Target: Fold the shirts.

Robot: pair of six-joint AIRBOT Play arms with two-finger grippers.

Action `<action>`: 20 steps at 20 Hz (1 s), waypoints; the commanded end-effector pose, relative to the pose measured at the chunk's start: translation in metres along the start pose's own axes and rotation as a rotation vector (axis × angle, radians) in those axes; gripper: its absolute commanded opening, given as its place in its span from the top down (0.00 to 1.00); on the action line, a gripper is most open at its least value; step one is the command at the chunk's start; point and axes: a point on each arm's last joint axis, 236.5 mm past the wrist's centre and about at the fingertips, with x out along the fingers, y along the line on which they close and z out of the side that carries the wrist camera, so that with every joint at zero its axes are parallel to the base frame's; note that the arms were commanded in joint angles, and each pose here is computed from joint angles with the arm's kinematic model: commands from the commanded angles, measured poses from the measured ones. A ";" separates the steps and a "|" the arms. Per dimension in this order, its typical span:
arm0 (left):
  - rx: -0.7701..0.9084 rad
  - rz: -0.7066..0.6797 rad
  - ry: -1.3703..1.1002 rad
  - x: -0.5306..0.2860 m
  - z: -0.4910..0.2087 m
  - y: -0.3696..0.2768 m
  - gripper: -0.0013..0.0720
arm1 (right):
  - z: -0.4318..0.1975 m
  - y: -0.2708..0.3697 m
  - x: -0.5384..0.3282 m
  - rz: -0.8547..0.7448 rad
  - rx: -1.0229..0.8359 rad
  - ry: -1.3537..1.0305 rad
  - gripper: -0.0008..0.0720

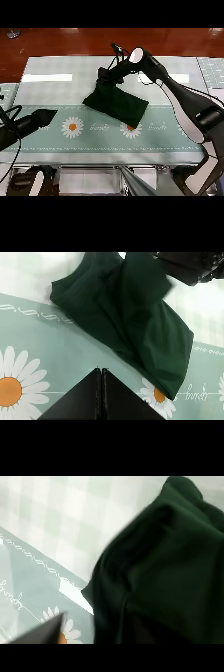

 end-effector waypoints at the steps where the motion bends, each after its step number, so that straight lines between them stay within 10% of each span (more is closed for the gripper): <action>1: -0.016 0.004 -0.008 0.004 0.000 0.004 0.95 | -0.013 0.005 -0.010 0.039 -0.023 0.089 0.12; 11: -0.017 0.006 -0.008 0.005 0.001 0.006 0.95 | -0.013 -0.133 -0.345 -0.903 -0.016 -0.381 0.12; 20: -0.020 0.005 0.012 0.009 -0.001 0.007 0.95 | -0.188 -0.201 -0.162 -0.183 0.648 -0.482 0.14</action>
